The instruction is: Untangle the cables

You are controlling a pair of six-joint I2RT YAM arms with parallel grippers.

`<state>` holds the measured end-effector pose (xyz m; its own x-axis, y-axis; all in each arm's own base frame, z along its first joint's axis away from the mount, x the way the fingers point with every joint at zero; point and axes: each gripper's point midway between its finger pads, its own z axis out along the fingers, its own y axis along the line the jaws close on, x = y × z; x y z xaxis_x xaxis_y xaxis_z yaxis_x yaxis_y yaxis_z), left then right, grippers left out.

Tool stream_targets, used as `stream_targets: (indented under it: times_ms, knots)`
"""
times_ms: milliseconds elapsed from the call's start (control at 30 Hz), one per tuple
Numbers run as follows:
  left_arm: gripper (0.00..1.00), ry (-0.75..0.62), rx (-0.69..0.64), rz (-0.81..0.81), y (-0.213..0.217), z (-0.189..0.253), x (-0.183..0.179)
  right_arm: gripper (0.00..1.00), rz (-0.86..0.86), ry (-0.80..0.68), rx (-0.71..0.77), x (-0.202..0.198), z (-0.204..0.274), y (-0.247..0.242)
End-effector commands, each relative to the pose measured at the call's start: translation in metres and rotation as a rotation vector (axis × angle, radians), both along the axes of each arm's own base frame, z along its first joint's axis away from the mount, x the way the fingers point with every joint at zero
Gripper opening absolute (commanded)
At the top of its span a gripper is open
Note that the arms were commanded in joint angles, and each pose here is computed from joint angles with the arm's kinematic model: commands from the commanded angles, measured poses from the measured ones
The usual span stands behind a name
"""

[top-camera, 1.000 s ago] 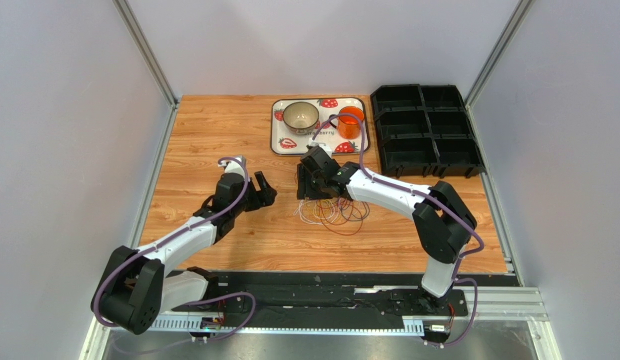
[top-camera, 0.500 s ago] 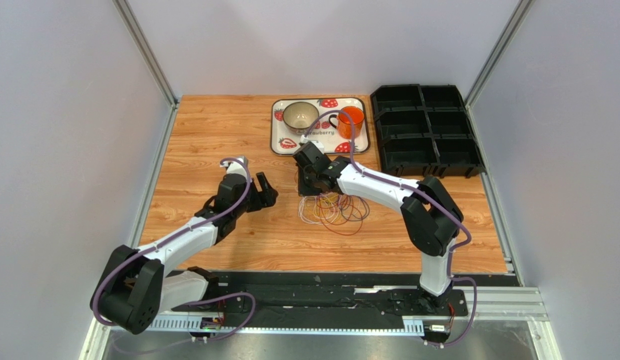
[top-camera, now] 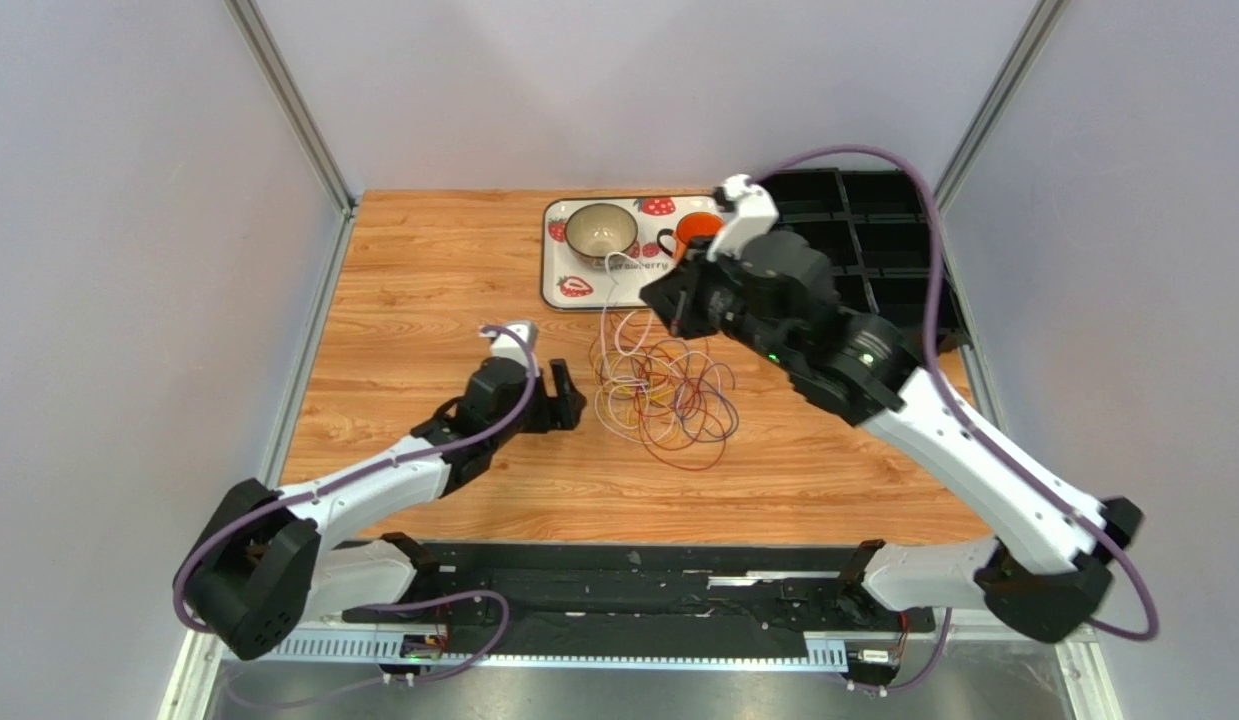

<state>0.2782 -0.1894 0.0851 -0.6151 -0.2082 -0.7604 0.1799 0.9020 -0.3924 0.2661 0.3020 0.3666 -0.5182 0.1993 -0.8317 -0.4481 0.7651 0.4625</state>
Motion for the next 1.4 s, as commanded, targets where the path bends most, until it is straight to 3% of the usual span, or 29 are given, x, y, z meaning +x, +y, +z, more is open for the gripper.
stream_targets:
  times_ms: [0,167,333,467,567,600,667,733,867,967,1000,1033,1200,1367]
  knots:
    - [0.86,-0.080,0.079,-0.089,-0.047,0.020,0.005,0.00,-0.046,0.066,-0.135,0.001,-0.062,-0.015]
    - [0.86,-0.064,0.101,-0.169,-0.100,0.008,-0.006,0.00,-0.079,0.104,-0.189,-0.003,-0.090,-0.029]
    - [0.86,-0.007,0.136,-0.155,-0.126,-0.018,0.000,0.00,-0.119,0.120,-0.244,-0.005,-0.114,-0.046]
    - [0.74,0.042,0.211,-0.123,-0.125,-0.039,0.004,0.00,-0.148,0.125,-0.275,-0.002,-0.122,-0.059]
    - [0.43,0.041,0.218,-0.115,-0.126,-0.040,0.003,0.00,-0.173,0.123,-0.283,0.001,-0.124,-0.067]
    - [0.24,0.039,0.217,-0.111,-0.126,-0.039,0.004,0.00,-0.176,0.120,-0.281,0.002,-0.122,-0.068]
    - [0.03,0.044,0.230,-0.094,-0.122,-0.041,0.004,0.00,-0.192,0.101,-0.278,0.008,-0.113,-0.073]
    - [0.00,0.038,0.238,-0.072,-0.118,-0.039,0.005,0.00,-0.199,0.088,-0.295,0.013,-0.105,-0.078]
    - [0.00,0.022,0.228,-0.017,-0.106,-0.034,0.006,0.00,-0.267,0.016,-0.265,0.035,-0.047,-0.098]
    - [0.00,0.032,0.241,-0.014,-0.105,-0.037,0.006,0.00,-0.332,-0.103,-0.160,0.050,0.037,-0.117]
    - [0.00,0.034,0.248,-0.006,-0.104,-0.038,0.007,0.00,-0.365,-0.198,-0.077,0.047,0.095,-0.127]
    - [0.00,0.035,0.251,-0.003,-0.106,-0.037,0.009,0.00,-0.401,-0.245,-0.048,0.046,0.119,-0.137]
    - [0.00,0.041,0.265,0.026,-0.100,-0.040,0.008,0.00,-0.464,-0.648,0.259,-0.005,0.274,-0.181]
    - [0.00,0.057,0.290,0.052,-0.096,-0.045,0.009,0.00,-0.385,-0.953,0.413,-0.070,0.350,-0.205]
